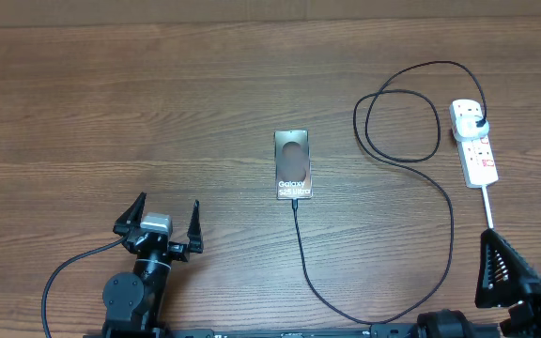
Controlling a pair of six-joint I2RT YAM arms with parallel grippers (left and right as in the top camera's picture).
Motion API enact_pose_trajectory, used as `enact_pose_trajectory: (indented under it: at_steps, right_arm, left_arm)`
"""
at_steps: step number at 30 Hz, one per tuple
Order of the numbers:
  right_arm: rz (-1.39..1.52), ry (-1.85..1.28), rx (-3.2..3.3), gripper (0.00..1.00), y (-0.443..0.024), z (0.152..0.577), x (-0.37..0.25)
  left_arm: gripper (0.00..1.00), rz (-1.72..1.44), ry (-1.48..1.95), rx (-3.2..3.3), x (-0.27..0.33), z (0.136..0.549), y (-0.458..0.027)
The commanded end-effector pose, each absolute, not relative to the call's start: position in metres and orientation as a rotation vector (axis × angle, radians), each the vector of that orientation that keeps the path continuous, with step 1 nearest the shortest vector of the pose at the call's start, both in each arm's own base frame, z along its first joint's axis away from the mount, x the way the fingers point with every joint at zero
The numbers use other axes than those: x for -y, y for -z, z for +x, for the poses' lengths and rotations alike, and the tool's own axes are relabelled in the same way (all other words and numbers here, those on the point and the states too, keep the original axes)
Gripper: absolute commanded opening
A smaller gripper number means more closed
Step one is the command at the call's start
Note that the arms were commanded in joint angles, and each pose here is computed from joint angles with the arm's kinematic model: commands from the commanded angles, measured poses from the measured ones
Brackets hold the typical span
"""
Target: Plug charger to phone and switch on socket
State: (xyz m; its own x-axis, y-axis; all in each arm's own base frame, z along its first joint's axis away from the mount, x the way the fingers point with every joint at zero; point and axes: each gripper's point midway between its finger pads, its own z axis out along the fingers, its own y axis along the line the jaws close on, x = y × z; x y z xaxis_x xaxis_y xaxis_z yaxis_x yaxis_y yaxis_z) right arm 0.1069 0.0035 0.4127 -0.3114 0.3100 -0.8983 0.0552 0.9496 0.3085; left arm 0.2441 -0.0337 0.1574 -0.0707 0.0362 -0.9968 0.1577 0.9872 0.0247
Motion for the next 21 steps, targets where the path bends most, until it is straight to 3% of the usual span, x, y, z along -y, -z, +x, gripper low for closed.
enact_pose_trajectory:
  at_steps: [1,21]
  right_arm:
    - [0.235,-0.184,-1.906,1.00,-0.405,0.112,0.002]
    - [0.202,-0.209,-2.063,1.00,-0.302,0.199,-0.015]
  left_arm:
    - [1.00,0.155,0.080,-1.639,0.032,0.244,-0.156]
    - [1.00,0.155,0.080,-1.639,0.032,0.244,-0.156]
